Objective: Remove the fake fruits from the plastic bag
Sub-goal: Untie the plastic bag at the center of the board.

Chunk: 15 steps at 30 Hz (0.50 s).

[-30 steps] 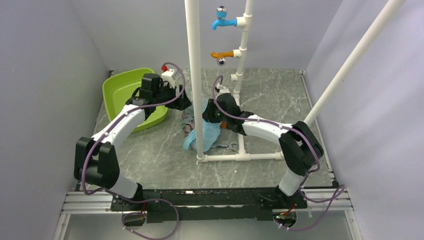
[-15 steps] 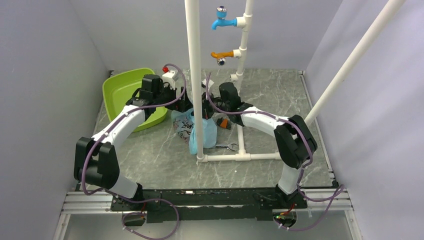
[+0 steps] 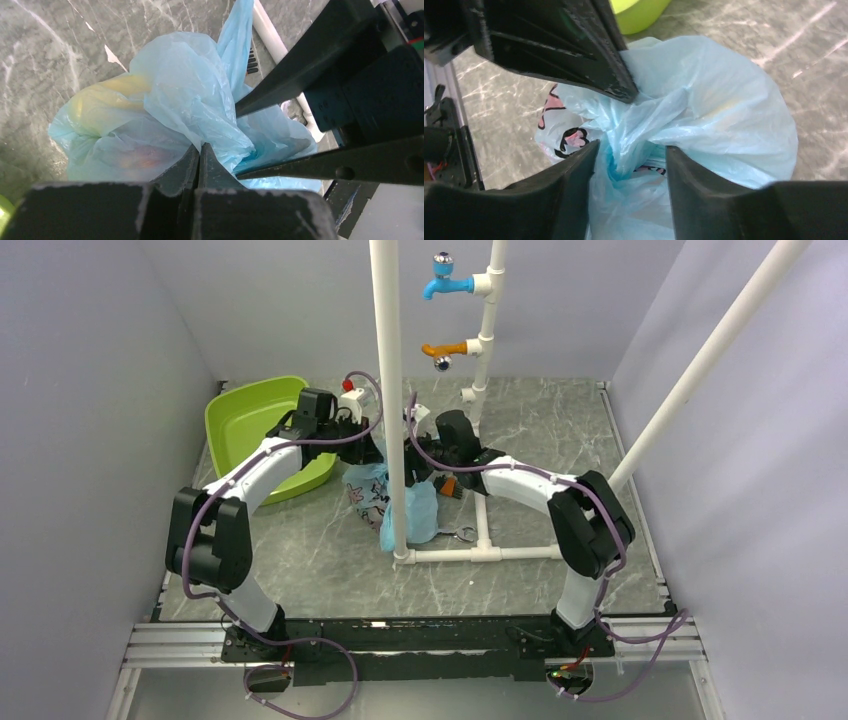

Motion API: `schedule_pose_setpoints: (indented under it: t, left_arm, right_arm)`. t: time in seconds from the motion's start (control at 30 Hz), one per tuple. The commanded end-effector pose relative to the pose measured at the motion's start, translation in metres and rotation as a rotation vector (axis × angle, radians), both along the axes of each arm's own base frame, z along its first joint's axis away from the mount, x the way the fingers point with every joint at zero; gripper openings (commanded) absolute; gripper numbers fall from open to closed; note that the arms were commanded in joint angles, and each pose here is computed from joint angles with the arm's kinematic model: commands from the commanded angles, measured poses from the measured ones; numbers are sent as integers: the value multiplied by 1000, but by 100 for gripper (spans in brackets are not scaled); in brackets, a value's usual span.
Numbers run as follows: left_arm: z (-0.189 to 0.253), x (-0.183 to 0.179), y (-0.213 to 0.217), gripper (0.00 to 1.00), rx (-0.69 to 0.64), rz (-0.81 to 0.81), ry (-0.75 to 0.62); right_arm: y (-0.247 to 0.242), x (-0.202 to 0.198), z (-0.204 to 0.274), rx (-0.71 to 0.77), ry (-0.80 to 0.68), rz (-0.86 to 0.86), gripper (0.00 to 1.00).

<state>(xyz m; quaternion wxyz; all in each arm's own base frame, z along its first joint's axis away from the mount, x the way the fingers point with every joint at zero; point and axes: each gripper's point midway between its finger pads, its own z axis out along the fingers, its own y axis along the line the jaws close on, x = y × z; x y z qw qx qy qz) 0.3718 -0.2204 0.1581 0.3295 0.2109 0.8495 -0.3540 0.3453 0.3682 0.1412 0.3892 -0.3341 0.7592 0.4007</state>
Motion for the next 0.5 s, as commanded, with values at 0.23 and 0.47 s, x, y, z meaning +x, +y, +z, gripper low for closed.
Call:
schedule_pose_setpoints:
  t: [0.23, 0.47]
  left_arm:
    - [34, 5, -1, 0, -27, 18, -111]
    - [37, 5, -2, 0, -39, 23, -107]
  right_arm:
    - [-42, -15, 47, -87, -59, -219, 78]
    - [-30, -31, 39, -155, -82, -231, 76]
